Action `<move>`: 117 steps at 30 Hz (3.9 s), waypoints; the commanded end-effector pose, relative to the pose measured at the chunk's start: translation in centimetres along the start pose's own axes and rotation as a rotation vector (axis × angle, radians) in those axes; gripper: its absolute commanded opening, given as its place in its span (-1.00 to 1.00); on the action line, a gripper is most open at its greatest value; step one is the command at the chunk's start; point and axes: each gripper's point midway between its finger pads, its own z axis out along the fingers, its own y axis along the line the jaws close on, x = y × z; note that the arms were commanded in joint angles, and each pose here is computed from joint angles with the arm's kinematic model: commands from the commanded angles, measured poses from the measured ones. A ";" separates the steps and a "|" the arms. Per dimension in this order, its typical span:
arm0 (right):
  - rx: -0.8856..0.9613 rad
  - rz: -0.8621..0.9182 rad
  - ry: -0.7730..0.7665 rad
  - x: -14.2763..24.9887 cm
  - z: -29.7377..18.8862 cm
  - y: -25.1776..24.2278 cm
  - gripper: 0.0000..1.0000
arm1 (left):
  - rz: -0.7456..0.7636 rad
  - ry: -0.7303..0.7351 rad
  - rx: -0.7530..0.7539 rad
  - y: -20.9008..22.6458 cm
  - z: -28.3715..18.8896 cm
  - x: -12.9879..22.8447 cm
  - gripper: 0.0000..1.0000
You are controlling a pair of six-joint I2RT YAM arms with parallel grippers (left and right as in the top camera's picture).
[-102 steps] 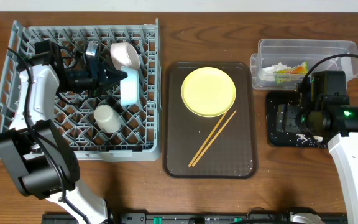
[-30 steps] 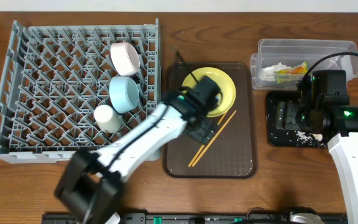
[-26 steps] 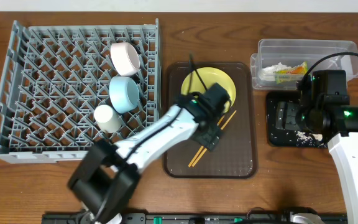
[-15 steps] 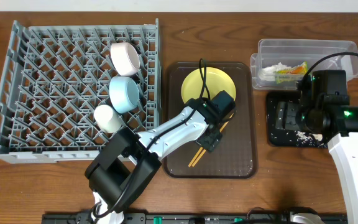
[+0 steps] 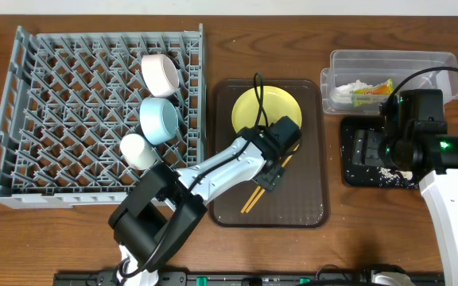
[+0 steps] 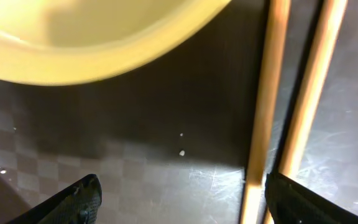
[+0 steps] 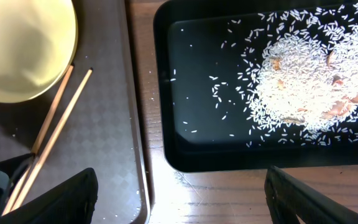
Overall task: Sort waste into correct bins and load items into the dishwasher rack
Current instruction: 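Reach the left gripper to the wooden chopsticks on the tray and grasp, then carry one chopstick with the left gripper and drop it into the rack, then return the left gripper to the tray and grasp the remaining chopstick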
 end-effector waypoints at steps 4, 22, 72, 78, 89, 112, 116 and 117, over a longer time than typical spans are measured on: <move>-0.003 0.010 -0.019 -0.4 -0.5 -0.1 0.68 | -0.016 0.027 -0.019 0.4 0.9 1.0 0.71; -0.003 0.010 -0.015 -0.3 -0.4 -0.1 0.67 | 0.018 0.072 0.057 -2.4 1.8 3.3 -0.36; -0.003 0.011 -0.013 -0.2 -0.4 -0.1 0.67 | -0.394 -0.363 -0.134 15.7 -14.3 -0.6 -0.88; -0.002 0.010 -0.011 -0.2 -0.4 -0.1 0.67 | -0.440 -0.279 -0.157 17.7 -10.4 -0.6 -0.88; -0.002 0.010 -0.012 -0.2 -0.4 -0.1 0.67 | -0.489 -0.243 -0.175 19.8 -7.2 -1.1 -0.74; -0.003 0.010 -0.012 -0.2 -0.4 -0.1 0.68 | -0.260 -0.345 0.291 6.5 -12.5 -3.3 -0.19; -0.002 0.011 -0.012 -0.2 -0.4 -0.1 0.67 | -0.171 -0.300 0.284 3.0 -11.2 -2.9 -0.18; -0.003 0.011 -0.012 -0.2 -0.4 -0.1 0.67 | -0.152 -0.286 0.274 2.4 -10.7 -2.7 -0.19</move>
